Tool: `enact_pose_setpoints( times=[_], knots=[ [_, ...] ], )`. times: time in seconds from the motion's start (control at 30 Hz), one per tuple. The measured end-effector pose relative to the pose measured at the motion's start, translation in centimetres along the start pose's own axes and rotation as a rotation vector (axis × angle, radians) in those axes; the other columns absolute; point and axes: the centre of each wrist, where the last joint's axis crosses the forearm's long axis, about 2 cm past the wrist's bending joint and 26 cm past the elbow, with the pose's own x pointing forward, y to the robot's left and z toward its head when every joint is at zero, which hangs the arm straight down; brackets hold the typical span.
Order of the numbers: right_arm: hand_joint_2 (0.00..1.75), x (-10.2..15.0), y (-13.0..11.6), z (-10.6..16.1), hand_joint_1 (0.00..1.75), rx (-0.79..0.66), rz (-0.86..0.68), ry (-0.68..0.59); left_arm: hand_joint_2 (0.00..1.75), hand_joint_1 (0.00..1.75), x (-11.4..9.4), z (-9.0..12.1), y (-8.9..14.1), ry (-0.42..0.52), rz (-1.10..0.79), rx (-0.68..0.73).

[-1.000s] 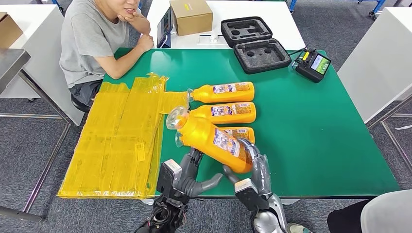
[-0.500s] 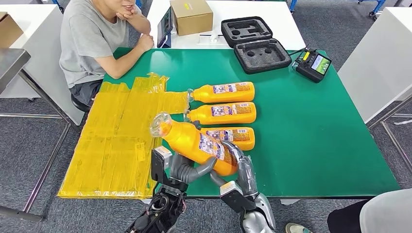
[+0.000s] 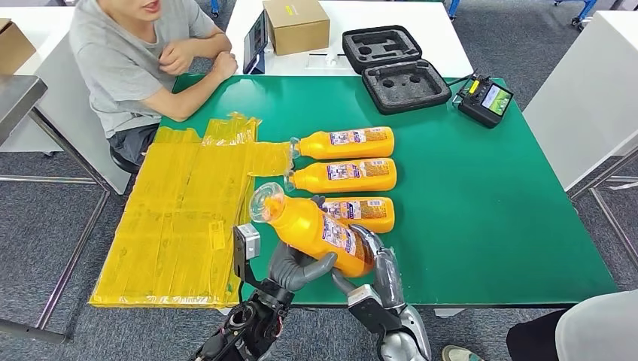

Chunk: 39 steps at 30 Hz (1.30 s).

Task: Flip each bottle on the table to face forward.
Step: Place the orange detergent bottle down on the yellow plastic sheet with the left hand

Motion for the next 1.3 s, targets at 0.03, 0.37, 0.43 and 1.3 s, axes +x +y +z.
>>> enact_pose_setpoints(
  times=[0.03,0.37,0.43,1.3],
  knots=[
    [1.75,0.0,0.0,0.0,1.75,0.001,0.003,-0.001,1.75,0.00,0.1,0.0,0.0,0.000,0.002,0.000],
    [1.75,0.0,0.1,0.1,1.73,0.029,0.032,-0.020,1.75,0.00,0.4,0.1,0.0,-0.034,-0.086,0.027],
    [1.75,0.1,0.2,0.2,1.71,0.039,0.036,-0.023,1.75,0.00,0.5,0.0,-0.1,-0.058,-0.124,0.042],
    [1.75,0.4,2.1,0.9,1.49,0.042,-0.001,0.030,1.75,1.75,1.2,-1.0,-1.2,-0.117,-0.150,0.090]
  ],
)
